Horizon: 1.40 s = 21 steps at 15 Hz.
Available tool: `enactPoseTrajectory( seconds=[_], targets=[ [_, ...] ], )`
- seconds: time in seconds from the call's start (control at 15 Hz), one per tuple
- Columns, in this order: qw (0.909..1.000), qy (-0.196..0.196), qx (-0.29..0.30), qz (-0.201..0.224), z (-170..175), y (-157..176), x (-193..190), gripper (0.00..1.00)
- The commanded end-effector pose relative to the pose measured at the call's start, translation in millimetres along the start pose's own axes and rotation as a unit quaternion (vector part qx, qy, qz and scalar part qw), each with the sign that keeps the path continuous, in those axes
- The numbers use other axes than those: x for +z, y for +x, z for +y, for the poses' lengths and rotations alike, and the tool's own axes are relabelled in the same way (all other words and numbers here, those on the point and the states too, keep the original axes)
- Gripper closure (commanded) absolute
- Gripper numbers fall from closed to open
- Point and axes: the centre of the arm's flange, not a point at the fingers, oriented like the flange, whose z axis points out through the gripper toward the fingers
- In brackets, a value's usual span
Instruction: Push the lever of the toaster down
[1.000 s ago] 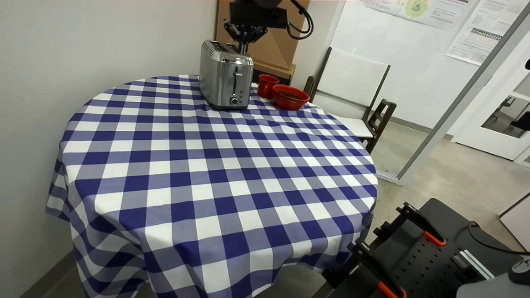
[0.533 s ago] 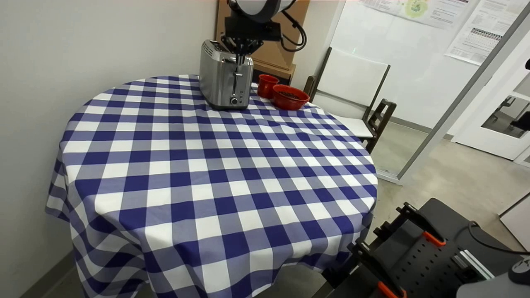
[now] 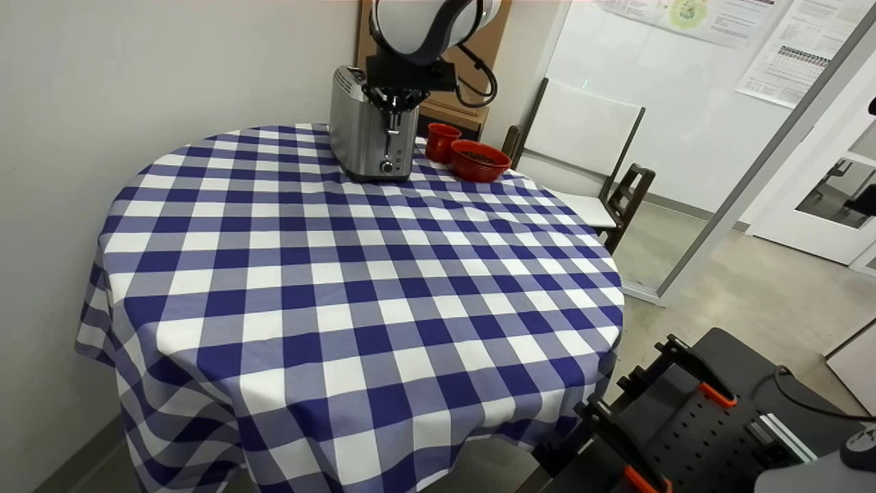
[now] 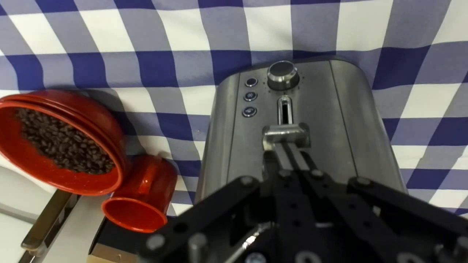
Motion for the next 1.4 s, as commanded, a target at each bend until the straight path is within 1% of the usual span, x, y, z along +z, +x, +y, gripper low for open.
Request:
enactPoseTrajectory(
  seconds=[0.0,0.47,0.67,0.87,0.93,1.0,1.07,1.13,1.2,1.27,1.33],
  targets=[
    [0.9999,-0.008,-0.002,-0.009,-6.9,-0.9,26.4,1.0],
    [0.9989,-0.026,-0.004,-0.039,-8.2,-27.6,76.9,1.0],
    [0.9986,-0.03,-0.008,-0.042,-12.1,-29.5,80.5,1.0],
    [0.9984,-0.029,0.001,-0.048,-10.3,-23.1,73.0,1.0],
    [0.9975,-0.035,0.011,-0.061,-7.9,-16.1,63.5,0.74],
    [0.9968,-0.031,0.024,-0.07,-4.0,-10.2,55.0,0.72],
    [0.9953,-0.028,0.036,-0.085,2.6,-4.2,43.2,0.66],
    [0.9931,-0.032,0.046,-0.103,8.2,0.2,32.4,0.58],
    [0.9902,-0.038,0.052,-0.124,14.0,4.2,11.0,0.51],
    [0.9882,-0.032,0.051,-0.141,8.7,3.8,-6.1,0.45],
    [0.9862,-0.029,0.054,-0.154,17.8,4.9,-30.2,0.36]
  ],
)
